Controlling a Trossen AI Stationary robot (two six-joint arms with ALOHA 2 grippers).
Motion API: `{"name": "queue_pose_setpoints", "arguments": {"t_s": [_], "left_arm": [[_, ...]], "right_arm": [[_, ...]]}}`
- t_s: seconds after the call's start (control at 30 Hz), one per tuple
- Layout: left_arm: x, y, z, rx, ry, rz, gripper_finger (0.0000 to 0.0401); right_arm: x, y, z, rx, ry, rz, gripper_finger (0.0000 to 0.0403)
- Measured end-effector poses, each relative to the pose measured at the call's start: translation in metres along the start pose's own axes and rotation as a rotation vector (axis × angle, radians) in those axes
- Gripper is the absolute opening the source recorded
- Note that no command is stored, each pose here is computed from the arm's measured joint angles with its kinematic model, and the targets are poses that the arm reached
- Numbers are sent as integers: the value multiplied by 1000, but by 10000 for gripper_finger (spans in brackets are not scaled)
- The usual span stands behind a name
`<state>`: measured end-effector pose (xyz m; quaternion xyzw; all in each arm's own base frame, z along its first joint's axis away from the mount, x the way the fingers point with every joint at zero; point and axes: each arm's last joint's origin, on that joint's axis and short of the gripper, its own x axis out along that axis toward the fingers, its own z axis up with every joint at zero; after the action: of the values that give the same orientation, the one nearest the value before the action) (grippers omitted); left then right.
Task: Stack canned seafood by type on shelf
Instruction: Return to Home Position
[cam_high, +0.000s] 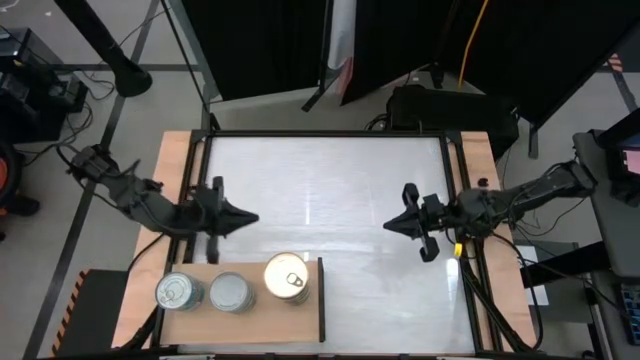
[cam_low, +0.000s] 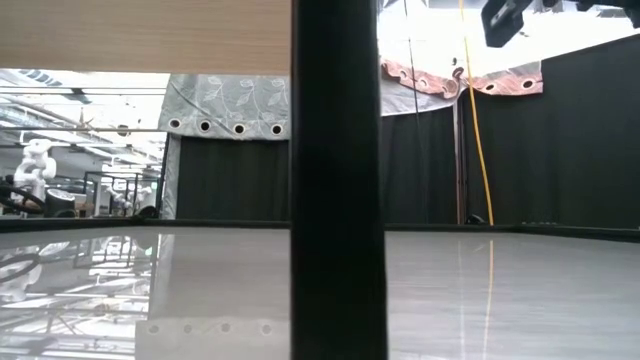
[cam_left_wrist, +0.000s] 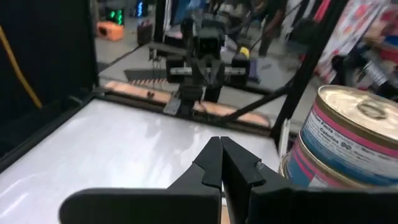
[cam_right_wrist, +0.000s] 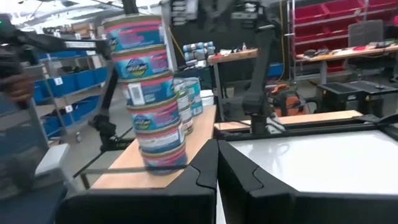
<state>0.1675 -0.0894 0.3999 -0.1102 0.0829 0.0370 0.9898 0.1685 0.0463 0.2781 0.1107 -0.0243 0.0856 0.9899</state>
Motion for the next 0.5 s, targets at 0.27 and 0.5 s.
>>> {"name": "queue_pose_setpoints", "arguments": {"t_s": [0.27,0.5], "left_arm": [[-30,55,-51,2,-56,-76,2],[-39,83,-105,-6,-61,-70,2]], "right_arm": [[-4,2,-26,-15,78,24,0],[-22,-12,-80,49,64,23,0]]}}
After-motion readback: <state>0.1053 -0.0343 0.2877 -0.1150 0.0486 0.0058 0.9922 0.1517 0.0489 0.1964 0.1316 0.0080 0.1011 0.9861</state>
